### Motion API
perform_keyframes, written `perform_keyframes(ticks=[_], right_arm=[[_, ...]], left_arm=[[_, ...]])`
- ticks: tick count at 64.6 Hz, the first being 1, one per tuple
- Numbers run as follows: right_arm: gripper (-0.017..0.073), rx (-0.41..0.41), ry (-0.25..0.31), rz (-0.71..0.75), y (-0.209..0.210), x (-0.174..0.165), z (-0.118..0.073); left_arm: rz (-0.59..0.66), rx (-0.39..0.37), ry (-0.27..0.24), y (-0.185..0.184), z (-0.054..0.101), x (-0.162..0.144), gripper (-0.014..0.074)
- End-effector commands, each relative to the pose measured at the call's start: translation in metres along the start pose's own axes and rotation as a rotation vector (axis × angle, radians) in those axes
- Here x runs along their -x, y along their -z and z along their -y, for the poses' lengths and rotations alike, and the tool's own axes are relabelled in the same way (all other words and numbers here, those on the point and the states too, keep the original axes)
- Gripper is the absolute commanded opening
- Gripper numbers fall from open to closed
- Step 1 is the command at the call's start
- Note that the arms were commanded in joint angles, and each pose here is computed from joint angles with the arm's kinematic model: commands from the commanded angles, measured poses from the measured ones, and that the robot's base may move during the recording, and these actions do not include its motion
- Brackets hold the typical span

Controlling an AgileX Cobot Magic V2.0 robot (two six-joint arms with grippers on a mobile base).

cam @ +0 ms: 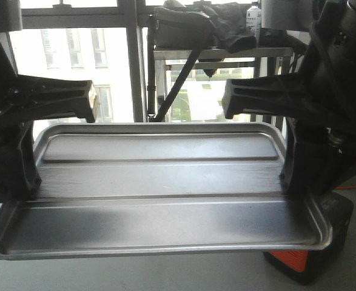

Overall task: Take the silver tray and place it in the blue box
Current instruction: 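Hold the tray level with both grippers while the base drives away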

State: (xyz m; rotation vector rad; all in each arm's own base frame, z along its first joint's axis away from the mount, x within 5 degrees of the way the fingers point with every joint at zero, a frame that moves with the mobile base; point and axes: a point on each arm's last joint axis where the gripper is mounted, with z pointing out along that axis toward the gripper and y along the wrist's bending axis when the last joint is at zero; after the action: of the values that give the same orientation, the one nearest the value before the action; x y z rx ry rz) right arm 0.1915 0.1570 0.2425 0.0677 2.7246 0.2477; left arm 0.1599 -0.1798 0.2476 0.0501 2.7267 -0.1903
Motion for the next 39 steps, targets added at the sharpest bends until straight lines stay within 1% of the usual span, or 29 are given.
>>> perform_keyframes(ticks=[1, 39], right_arm=[[0.0059, 0.019, 0.019, 0.065, 0.0134, 0.0080, 0.0003], [0.0059, 0.019, 0.019, 0.065, 0.0134, 0.0080, 0.0003]], left_arm=[[0.047, -0.008, -0.003, 0.0124, -0.0013, 0.0057, -0.0013], [0.047, -0.008, -0.003, 0.0124, -0.0013, 0.0057, -0.0013]])
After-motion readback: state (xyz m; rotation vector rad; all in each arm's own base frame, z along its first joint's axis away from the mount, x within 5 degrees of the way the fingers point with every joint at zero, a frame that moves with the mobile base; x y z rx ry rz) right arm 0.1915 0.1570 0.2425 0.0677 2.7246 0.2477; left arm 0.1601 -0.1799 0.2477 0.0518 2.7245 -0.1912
